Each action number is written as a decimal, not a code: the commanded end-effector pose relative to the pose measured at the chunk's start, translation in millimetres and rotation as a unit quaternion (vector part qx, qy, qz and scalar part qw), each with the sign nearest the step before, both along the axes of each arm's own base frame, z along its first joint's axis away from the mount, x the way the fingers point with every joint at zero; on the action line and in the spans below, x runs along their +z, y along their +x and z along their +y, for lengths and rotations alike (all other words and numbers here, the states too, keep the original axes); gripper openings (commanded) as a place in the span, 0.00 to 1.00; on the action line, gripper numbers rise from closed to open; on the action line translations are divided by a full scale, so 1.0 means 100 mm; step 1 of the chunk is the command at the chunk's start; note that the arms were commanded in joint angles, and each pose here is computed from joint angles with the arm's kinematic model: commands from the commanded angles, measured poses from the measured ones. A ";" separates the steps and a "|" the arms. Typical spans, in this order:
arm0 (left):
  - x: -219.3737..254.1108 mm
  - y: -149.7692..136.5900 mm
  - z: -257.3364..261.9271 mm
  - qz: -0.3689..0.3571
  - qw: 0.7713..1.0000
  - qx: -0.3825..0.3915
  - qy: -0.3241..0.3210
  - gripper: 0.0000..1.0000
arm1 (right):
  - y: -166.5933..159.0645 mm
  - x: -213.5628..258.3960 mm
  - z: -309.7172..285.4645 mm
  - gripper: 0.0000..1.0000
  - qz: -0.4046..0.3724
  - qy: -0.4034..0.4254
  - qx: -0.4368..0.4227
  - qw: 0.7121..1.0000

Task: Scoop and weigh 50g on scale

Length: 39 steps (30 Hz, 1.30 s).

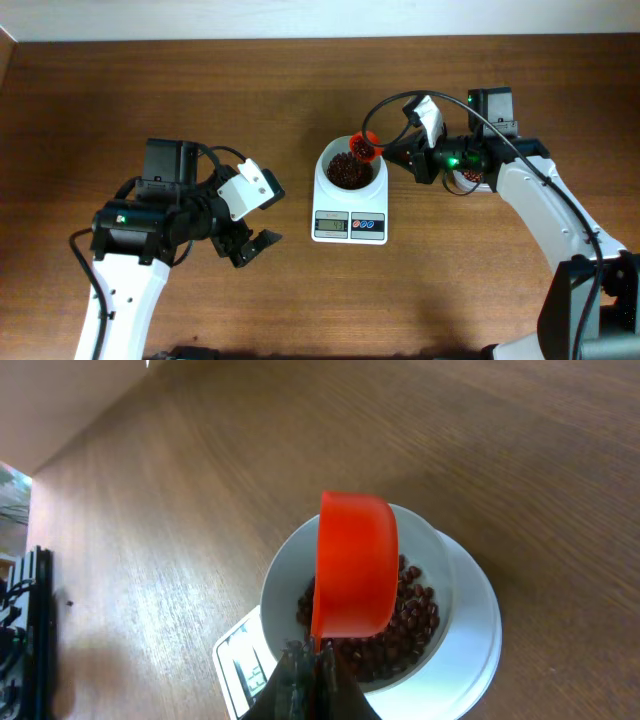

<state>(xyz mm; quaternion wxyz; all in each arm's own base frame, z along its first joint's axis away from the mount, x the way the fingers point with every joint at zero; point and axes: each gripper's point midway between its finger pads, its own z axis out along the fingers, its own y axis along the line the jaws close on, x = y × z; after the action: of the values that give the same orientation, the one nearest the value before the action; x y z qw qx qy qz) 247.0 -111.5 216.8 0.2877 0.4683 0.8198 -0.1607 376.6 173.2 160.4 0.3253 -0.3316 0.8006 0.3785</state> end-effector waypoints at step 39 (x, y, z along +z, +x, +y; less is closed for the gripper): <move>0.06 0.04 0.01 -0.008 1.000 0.004 -0.003 0.99 | -0.04 -0.05 0.04 0.04 -0.021 -0.008 0.028 0.999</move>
<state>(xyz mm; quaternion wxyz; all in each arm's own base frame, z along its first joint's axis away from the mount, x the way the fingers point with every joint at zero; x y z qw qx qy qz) 247.0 -111.5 216.8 0.2877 0.4683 0.8198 -0.1607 375.7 172.8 157.7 0.3324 -0.3559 0.7941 0.3636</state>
